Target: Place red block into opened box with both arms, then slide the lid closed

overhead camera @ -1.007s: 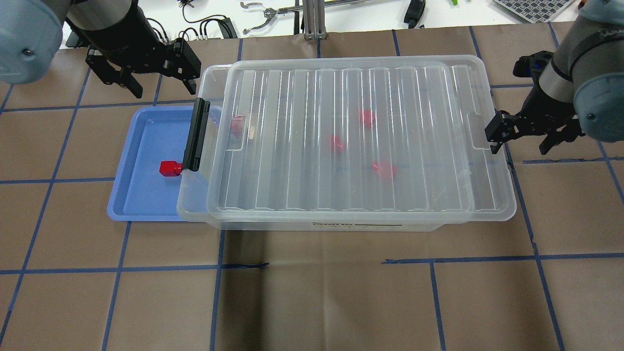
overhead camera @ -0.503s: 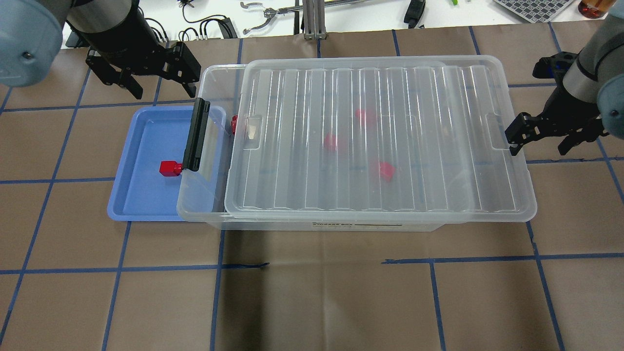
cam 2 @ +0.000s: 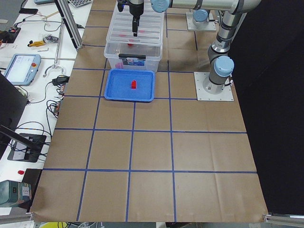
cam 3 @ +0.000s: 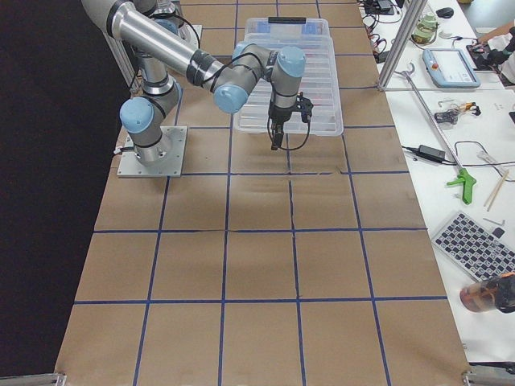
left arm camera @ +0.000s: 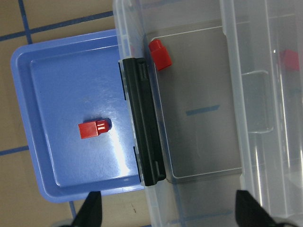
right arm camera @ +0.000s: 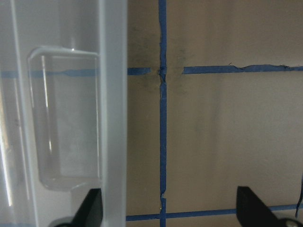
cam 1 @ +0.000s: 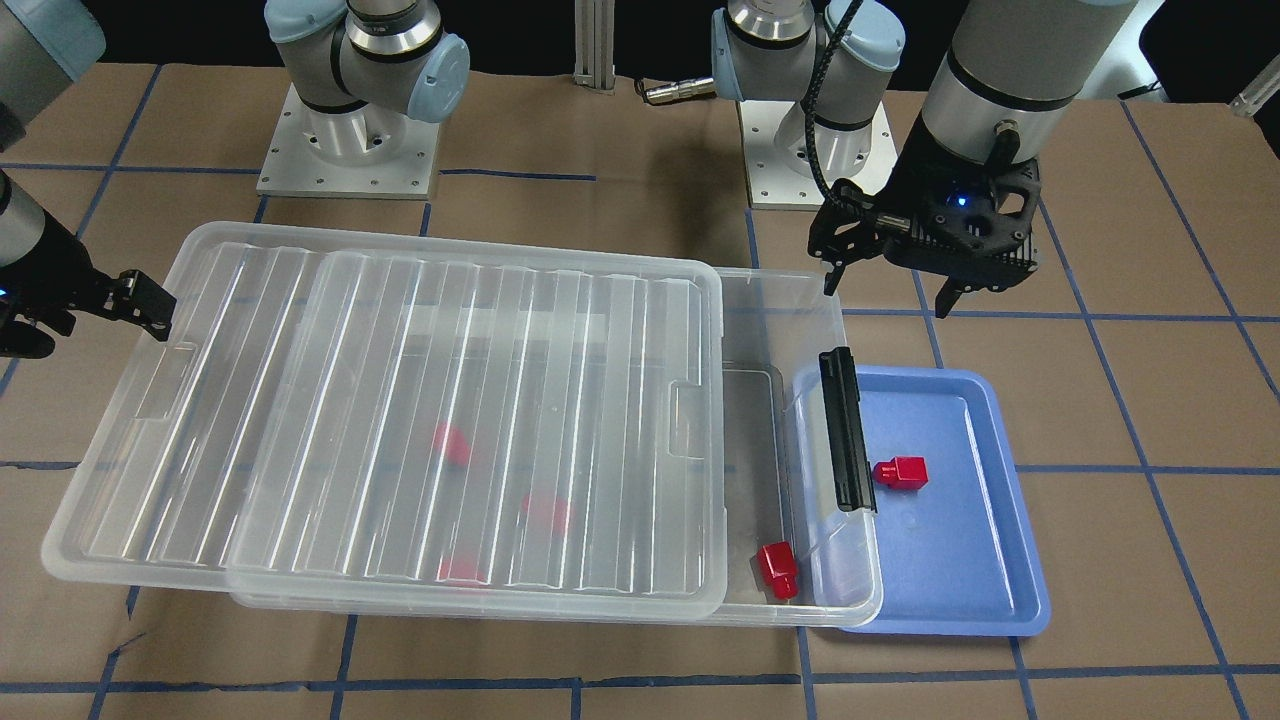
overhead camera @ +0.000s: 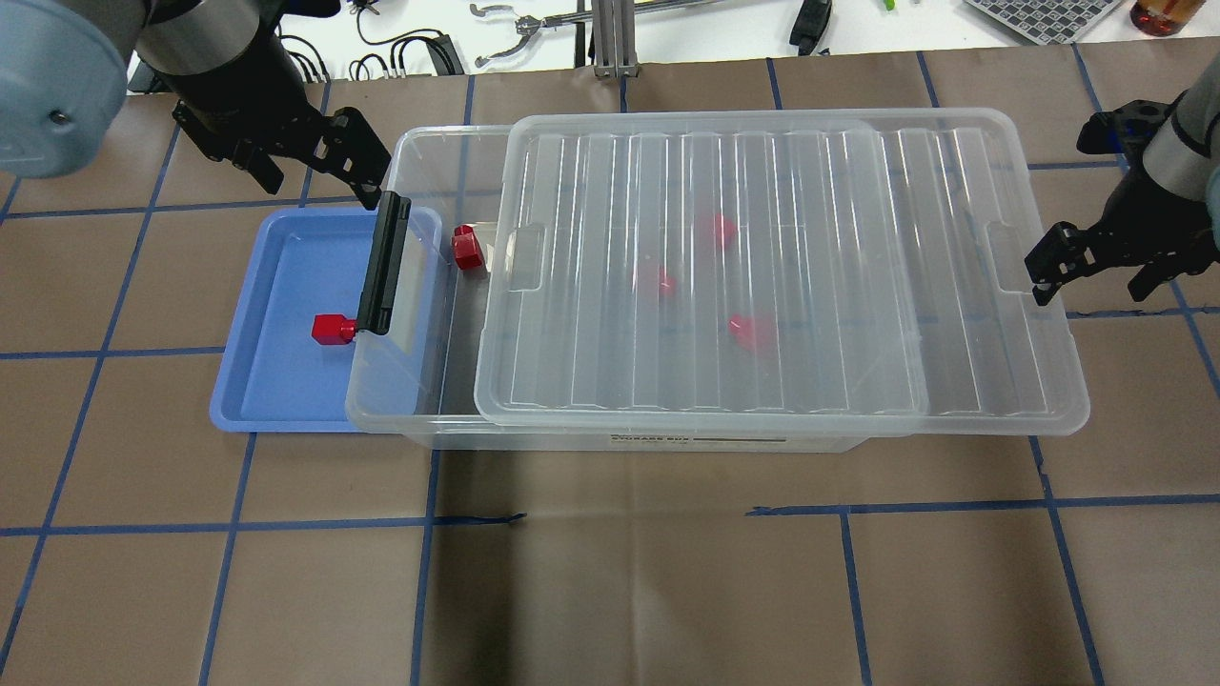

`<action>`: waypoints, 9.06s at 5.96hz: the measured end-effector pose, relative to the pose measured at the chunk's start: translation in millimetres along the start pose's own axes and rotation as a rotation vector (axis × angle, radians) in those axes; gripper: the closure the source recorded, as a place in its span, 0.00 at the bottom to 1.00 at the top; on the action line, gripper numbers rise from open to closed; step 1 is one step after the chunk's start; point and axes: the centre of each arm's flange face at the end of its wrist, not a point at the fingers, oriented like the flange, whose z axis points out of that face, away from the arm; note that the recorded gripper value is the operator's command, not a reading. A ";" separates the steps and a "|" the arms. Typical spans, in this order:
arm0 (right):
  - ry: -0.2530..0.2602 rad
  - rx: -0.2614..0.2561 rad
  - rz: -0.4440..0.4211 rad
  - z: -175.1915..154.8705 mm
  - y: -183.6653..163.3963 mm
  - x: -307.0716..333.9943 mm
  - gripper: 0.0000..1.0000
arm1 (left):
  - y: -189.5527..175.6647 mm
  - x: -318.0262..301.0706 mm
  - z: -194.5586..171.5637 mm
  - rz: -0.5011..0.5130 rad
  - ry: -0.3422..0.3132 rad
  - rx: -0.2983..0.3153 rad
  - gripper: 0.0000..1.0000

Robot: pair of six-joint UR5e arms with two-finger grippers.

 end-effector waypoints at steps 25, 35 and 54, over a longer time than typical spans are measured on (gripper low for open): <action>-0.112 0.088 0.110 -186.2 6.5 -202.9 0.00 | 18.4 -138.7 239.1 1.175 0.031 -0.034 0.95; -0.094 0.074 0.085 -180.2 9.5 -216.2 0.00 | -32.1 53.2 160.8 1.050 0.045 0.062 0.95; -0.039 0.014 -0.026 -127.4 -8.7 -22.5 0.00 | -21.4 68.3 41.9 0.886 0.160 -0.109 0.02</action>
